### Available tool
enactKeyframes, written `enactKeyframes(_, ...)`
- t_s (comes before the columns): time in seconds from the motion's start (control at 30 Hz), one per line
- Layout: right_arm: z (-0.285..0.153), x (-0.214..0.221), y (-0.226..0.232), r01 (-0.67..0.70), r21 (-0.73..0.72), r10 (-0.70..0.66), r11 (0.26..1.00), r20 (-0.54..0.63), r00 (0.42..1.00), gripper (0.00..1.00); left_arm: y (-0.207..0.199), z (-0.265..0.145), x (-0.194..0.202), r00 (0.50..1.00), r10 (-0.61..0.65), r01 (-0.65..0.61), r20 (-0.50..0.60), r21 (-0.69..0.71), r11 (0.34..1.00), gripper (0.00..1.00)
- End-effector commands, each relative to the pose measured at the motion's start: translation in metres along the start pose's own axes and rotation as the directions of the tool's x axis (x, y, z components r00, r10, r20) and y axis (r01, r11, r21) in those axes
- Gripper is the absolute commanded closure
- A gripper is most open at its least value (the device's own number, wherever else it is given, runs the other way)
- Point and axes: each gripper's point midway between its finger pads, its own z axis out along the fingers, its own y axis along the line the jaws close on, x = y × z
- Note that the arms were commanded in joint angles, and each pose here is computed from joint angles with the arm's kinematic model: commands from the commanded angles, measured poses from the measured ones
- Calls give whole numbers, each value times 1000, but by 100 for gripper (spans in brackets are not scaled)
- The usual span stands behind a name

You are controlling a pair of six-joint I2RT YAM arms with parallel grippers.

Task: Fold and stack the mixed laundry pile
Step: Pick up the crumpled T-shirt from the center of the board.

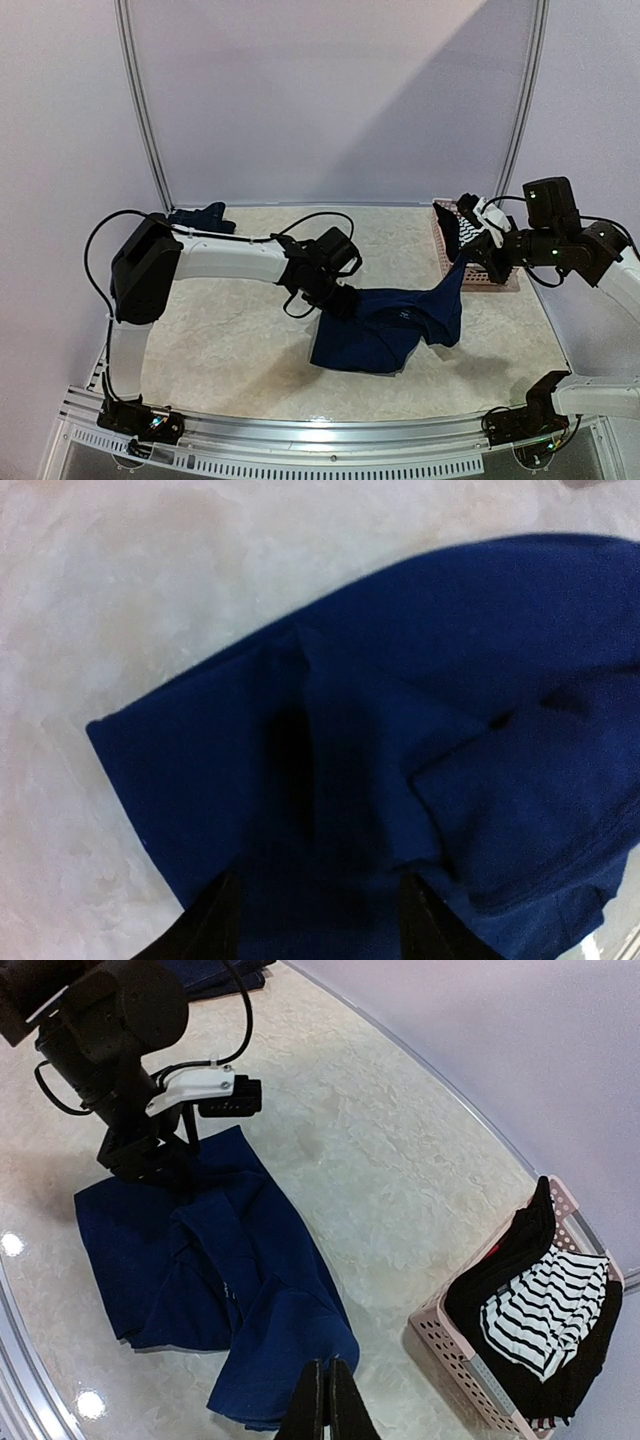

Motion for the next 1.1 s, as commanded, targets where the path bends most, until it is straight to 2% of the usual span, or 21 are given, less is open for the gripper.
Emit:
enactKeyframes(0.0,1,1,4,-24,-19,24,1000,23,999,100,10,8,-24,985,-158,154,73,62,986,48)
enactKeyframes(0.27,5,9,6,-20,-22,21,1000,11,1000,100,-2,25,-22,980,-198,193,9,186,963,66)
enactKeyframes(0.43,7,12,6,-18,-20,18,1000,6,1000,100,-11,30,-20,979,-204,204,-25,229,952,66)
enactKeyframes(0.57,8,14,6,-20,-20,20,1000,4,1000,100,-13,24,-23,980,-199,197,-13,239,951,80)
enactKeyframes(0.63,9,14,6,-19,-18,19,1000,5,1000,100,-13,21,-26,980,-198,193,-2,244,950,83)
enactKeyframes(0.87,9,14,5,-19,-13,19,1000,4,1000,100,-21,12,-33,981,-192,182,7,284,941,81)
enactKeyframes(1.0,9,13,4,-17,-11,17,1000,3,1000,100,-21,11,-31,983,-183,177,-3,279,944,99)
enactKeyframes(1.07,9,12,2,-12,-1,12,1000,2,1000,100,-18,4,-32,985,-172,167,-2,262,951,100)
